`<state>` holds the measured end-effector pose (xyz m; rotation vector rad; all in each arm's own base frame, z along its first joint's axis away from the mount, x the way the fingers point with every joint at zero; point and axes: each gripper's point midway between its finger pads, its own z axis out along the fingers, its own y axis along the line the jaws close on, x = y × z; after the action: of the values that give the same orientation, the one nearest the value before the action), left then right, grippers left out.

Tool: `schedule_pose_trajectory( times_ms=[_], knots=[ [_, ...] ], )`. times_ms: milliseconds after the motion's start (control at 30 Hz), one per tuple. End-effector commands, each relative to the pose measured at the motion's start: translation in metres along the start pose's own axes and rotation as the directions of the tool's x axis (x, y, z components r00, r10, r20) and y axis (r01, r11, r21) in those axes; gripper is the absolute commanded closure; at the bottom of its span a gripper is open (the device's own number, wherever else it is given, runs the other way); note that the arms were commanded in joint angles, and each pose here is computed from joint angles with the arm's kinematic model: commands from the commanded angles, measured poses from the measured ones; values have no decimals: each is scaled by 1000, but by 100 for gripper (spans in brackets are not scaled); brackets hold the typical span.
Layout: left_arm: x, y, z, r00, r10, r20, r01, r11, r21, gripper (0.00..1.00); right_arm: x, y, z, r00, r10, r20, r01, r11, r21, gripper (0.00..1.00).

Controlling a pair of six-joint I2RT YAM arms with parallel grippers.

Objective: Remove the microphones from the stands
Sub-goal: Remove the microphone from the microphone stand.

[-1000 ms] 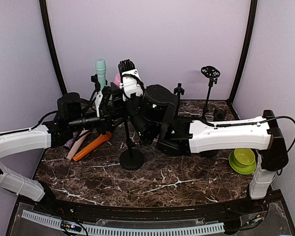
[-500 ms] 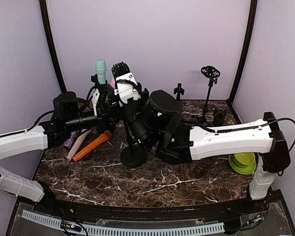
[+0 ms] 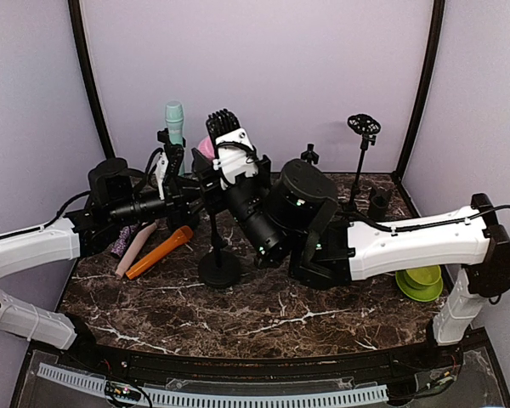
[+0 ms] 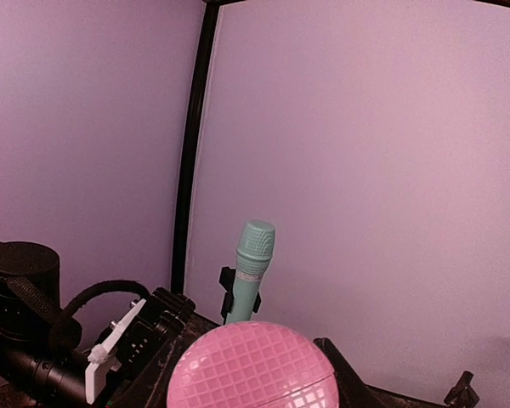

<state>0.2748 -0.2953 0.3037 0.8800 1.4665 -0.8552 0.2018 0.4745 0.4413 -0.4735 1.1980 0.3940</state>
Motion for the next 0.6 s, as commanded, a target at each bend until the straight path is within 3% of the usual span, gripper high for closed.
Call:
schedule_pose_trajectory(
  times_ms=[0, 567],
  knots=[
    [53, 48, -12, 980, -148, -131, 118, 970, -213, 100, -120, -66, -35, 918, 264, 295, -288, 957, 39, 94],
    [67, 54, -19, 973, -181, -146, 141, 959, -247, 100, -154, -81, -49, 878, 330, 348, -346, 938, -18, 97]
  ],
)
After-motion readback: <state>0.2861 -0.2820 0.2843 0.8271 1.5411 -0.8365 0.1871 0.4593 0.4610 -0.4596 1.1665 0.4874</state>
